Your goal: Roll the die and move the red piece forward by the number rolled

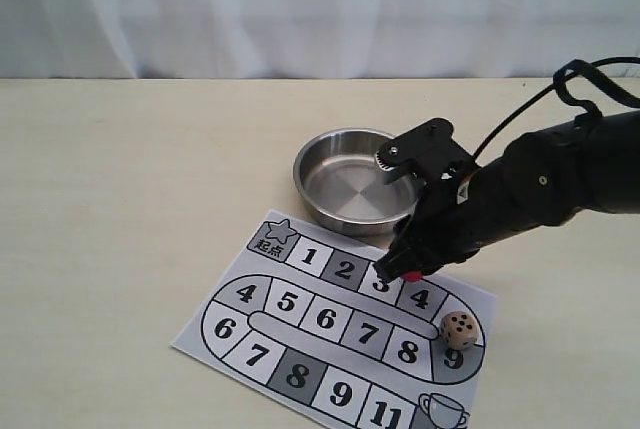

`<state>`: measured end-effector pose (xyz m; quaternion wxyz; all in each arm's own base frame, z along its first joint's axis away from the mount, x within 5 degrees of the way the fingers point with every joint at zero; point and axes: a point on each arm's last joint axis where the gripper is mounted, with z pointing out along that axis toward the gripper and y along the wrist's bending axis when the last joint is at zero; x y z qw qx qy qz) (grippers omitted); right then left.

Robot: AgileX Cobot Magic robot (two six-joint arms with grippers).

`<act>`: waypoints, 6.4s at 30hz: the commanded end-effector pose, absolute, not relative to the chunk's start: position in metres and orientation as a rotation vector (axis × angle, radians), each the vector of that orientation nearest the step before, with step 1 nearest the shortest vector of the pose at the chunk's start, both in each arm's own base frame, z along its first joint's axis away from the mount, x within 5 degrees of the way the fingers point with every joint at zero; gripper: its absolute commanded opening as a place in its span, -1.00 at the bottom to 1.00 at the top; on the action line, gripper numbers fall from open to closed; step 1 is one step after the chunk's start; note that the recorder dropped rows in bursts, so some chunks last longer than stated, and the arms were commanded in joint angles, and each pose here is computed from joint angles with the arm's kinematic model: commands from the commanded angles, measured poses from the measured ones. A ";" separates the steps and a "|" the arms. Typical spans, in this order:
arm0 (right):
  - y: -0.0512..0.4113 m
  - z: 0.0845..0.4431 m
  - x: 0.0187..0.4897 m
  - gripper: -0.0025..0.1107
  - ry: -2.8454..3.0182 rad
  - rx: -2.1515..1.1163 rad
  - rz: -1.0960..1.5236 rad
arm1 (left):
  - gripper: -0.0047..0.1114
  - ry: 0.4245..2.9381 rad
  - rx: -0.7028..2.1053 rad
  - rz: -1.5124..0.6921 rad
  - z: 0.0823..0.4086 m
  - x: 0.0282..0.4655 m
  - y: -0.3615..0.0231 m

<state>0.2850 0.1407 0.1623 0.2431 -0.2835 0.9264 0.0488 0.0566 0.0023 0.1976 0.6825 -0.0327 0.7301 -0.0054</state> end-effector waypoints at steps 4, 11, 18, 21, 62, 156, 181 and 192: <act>0.126 0.149 0.279 -0.88 2.514 -0.702 0.125 | -0.92 1.626 -0.070 -0.020 0.200 0.056 0.002; 0.126 0.127 0.278 -0.88 2.572 -0.713 0.117 | -0.92 1.626 -0.070 -0.020 0.200 0.056 0.002; 0.123 0.162 0.273 -0.88 2.497 -0.661 0.141 | -0.92 1.624 -0.070 -0.020 0.200 0.056 0.002; 0.119 0.170 0.265 -0.88 2.548 -0.656 0.145 | -0.92 1.624 -0.070 -0.020 0.200 0.056 0.002; 0.082 0.140 0.250 -0.84 2.648 -0.304 0.164 | -0.92 1.624 -0.070 -0.020 0.200 0.056 0.002; 0.007 0.391 0.078 -0.88 2.034 -0.156 0.021 | -0.92 1.626 -0.071 -0.022 0.200 0.056 0.002; -0.007 0.373 -0.068 -0.88 1.653 -0.167 0.010 | -0.92 1.626 -0.071 -0.022 0.200 0.056 0.002; -0.002 0.347 -0.021 -0.88 1.561 -0.143 0.025 | -0.92 1.626 -0.071 -0.022 0.200 0.056 0.002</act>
